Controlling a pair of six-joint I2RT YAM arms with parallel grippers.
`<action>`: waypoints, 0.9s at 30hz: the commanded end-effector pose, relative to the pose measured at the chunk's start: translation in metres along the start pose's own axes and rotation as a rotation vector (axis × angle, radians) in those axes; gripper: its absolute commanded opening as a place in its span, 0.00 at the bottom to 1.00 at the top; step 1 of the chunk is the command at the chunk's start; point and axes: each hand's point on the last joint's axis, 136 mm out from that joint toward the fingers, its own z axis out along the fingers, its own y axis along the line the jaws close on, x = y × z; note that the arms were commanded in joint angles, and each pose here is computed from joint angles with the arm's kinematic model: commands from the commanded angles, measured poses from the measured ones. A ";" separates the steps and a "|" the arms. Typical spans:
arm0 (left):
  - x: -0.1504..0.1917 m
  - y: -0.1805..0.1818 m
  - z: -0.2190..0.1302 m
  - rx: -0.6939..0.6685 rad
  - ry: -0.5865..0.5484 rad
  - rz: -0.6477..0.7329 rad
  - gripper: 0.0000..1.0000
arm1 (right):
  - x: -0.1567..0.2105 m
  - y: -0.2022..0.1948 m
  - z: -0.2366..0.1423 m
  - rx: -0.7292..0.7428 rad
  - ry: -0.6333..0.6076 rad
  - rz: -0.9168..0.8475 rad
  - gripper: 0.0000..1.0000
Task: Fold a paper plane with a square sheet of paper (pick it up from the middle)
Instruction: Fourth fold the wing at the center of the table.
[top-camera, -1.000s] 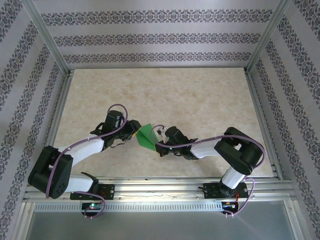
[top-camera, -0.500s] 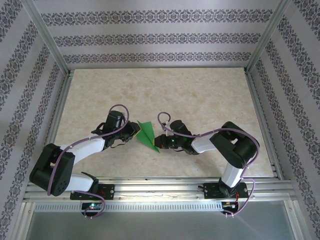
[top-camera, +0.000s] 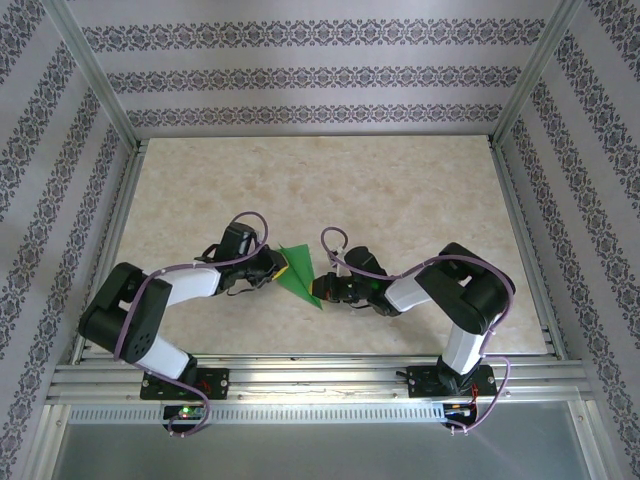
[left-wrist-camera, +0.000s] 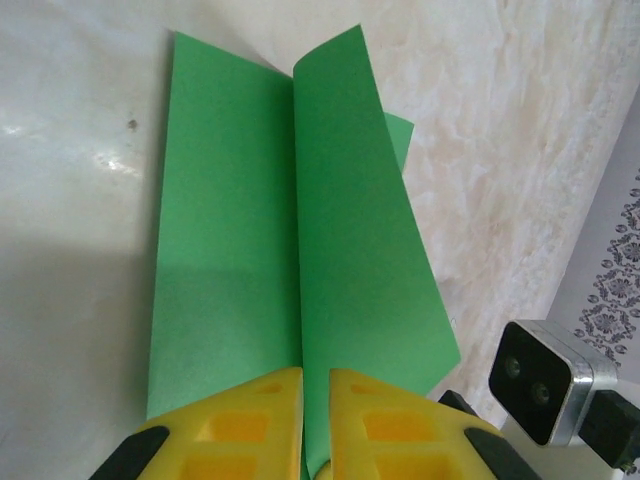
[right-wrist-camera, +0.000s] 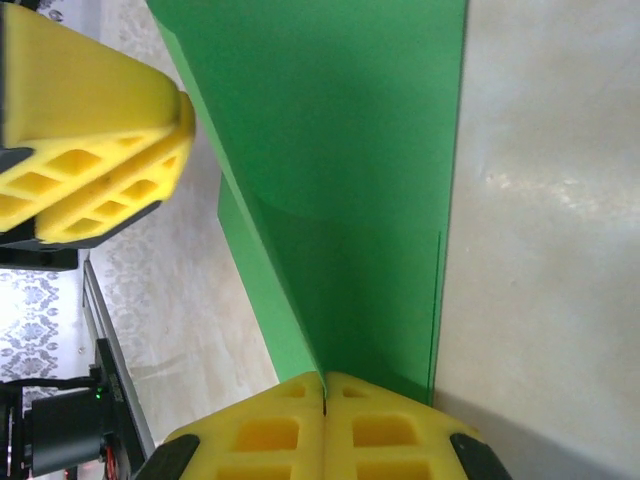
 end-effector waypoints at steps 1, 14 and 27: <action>-0.008 -0.019 0.003 0.073 0.000 0.031 0.13 | -0.001 -0.006 -0.001 -0.009 -0.019 0.029 0.00; 0.005 0.023 0.019 -0.019 0.054 -0.011 0.08 | -0.001 -0.009 -0.004 -0.022 -0.043 0.065 0.00; 0.011 0.039 0.018 -0.068 0.058 -0.014 0.05 | -0.001 -0.011 -0.009 -0.021 -0.055 0.087 0.00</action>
